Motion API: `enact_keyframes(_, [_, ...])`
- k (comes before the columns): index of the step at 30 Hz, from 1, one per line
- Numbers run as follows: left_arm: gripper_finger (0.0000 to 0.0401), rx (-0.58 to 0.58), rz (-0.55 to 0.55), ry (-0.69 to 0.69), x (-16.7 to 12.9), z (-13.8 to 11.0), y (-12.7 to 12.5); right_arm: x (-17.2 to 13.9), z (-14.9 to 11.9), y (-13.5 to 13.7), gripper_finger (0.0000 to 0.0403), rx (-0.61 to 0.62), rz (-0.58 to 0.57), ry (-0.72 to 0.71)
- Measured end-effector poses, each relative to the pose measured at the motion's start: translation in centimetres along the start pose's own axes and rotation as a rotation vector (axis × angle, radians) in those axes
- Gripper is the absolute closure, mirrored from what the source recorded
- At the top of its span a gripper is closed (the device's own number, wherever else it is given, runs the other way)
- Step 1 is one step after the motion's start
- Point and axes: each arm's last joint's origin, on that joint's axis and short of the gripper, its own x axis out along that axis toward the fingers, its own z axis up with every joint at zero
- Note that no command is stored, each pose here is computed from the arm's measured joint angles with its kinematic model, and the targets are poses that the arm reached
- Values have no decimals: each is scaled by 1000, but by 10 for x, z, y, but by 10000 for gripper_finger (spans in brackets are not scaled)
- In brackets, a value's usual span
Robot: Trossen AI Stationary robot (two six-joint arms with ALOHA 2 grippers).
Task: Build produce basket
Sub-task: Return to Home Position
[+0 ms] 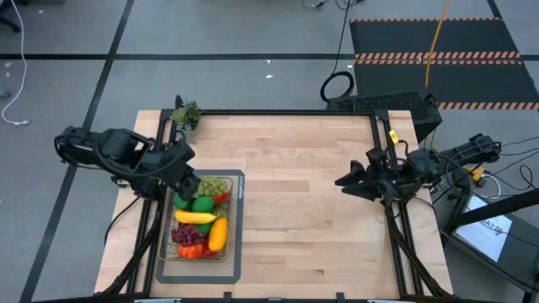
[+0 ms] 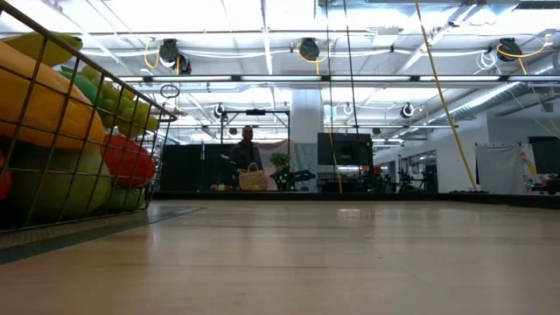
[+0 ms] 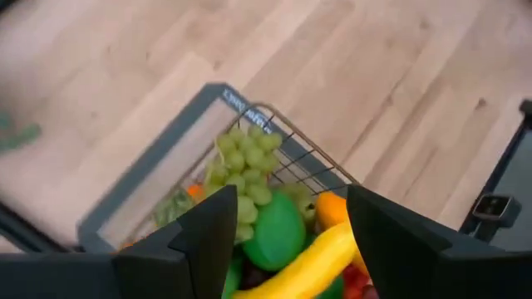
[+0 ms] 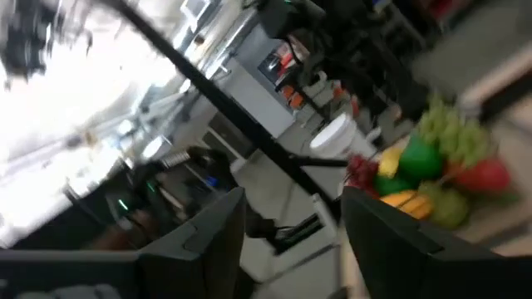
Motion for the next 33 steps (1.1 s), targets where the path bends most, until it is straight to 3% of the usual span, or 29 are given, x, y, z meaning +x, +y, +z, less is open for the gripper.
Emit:
enact_keyframes(4, [171,70,11,-61,-4,5,1,-4,2,2,238,-246,12,-15])
enact_keyframes(8, [184,169,14,-205,-4,14,-5,-7,4,3,290,-498,16,-26])
enact_keyframes(11, [228,303,-19,-301,-7,21,-11,-7,5,2,337,-650,3,-34])
enact_keyframes(15, [322,496,-67,-435,-3,36,-19,-6,4,-3,395,-803,-46,-5])
enact_keyframes(17, [371,560,-125,-474,0,42,-18,-6,4,-7,394,-840,-115,-1])
enact_keyframes(19, [392,589,-187,-524,3,45,-12,-7,4,-11,395,-853,-178,3])
enact_keyframes(27, [397,594,-277,-732,36,37,27,-13,2,-28,402,-929,-323,126])
enact_keyframes(33, [396,571,-305,-779,69,16,48,-12,-1,-35,402,-976,-363,189])
